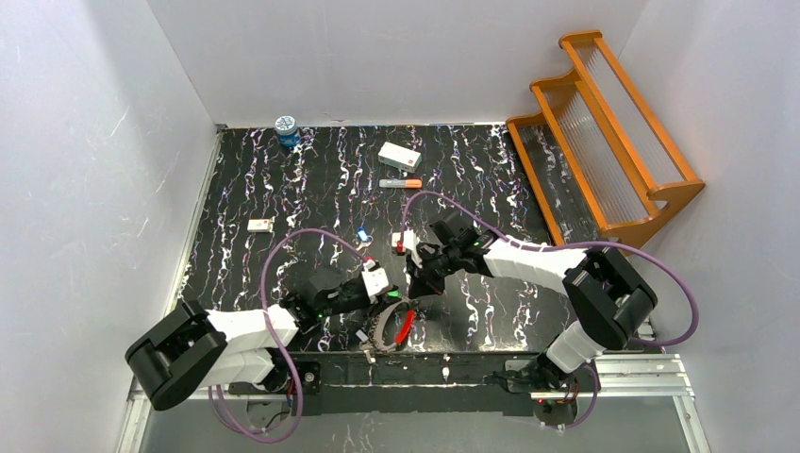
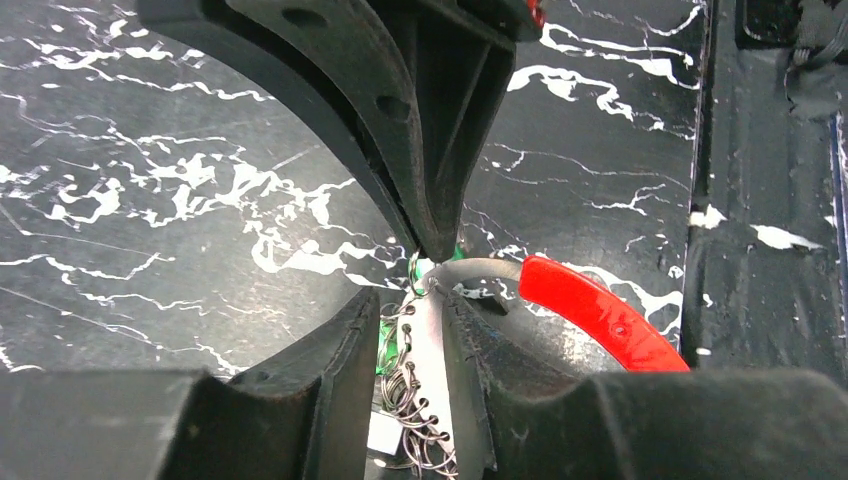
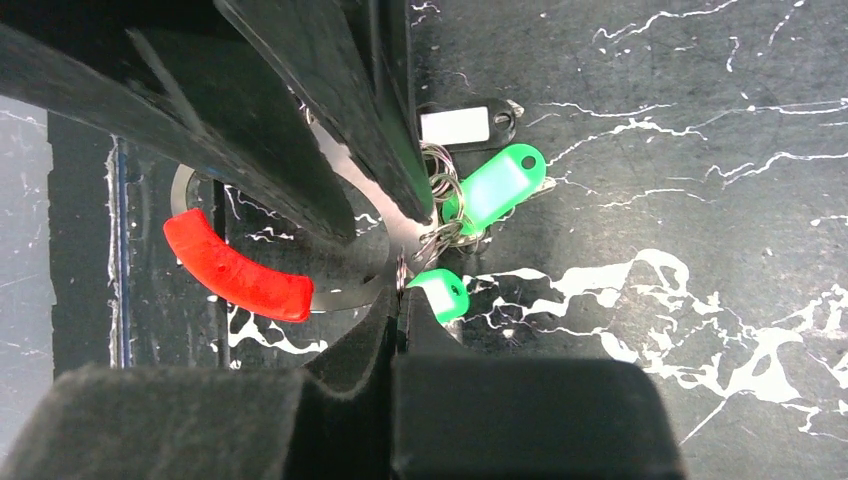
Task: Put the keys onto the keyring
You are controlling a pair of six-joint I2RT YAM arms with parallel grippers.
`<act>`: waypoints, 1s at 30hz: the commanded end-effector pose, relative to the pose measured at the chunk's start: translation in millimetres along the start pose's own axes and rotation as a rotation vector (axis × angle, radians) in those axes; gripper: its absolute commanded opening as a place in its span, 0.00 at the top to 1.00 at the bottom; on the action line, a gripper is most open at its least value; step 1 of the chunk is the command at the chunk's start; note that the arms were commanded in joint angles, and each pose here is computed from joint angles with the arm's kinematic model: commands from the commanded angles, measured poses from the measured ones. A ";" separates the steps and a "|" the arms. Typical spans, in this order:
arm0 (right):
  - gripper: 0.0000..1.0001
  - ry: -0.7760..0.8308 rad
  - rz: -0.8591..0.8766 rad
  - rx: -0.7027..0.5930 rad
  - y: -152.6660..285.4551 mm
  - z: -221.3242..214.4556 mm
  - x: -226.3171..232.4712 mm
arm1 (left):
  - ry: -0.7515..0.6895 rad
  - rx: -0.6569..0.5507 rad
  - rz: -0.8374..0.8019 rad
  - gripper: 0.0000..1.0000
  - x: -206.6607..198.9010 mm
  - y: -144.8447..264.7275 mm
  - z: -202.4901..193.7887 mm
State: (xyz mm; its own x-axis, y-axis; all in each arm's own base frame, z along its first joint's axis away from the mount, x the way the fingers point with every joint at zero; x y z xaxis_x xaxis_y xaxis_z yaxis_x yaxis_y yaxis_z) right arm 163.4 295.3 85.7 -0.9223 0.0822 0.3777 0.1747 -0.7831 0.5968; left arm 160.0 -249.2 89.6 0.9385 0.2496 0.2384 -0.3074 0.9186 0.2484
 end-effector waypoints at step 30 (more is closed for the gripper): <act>0.97 0.074 0.017 -0.089 4.0 31.9 9.8 | 0.006 0.005 -0.085 1.00 -4.0 -16.1 4.5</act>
State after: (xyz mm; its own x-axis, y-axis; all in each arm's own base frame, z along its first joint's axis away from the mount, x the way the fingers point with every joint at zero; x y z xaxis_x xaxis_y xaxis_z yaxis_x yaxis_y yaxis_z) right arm 156.9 298.7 87.7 -0.9207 0.0512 0.3868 0.2018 -0.7860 0.5843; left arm 158.0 -260.9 71.3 0.9696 0.1701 0.1758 -0.2206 0.9186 0.3279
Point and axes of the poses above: each gripper's point midway between its finger pads, its own y axis back along the fingers, its own x axis along the line the jaws close on, z = x × y, the point moved 3 cm from there along y, back along the fingers, and after that the axes turned 9 degrees about -y, right-handed, at the moved point
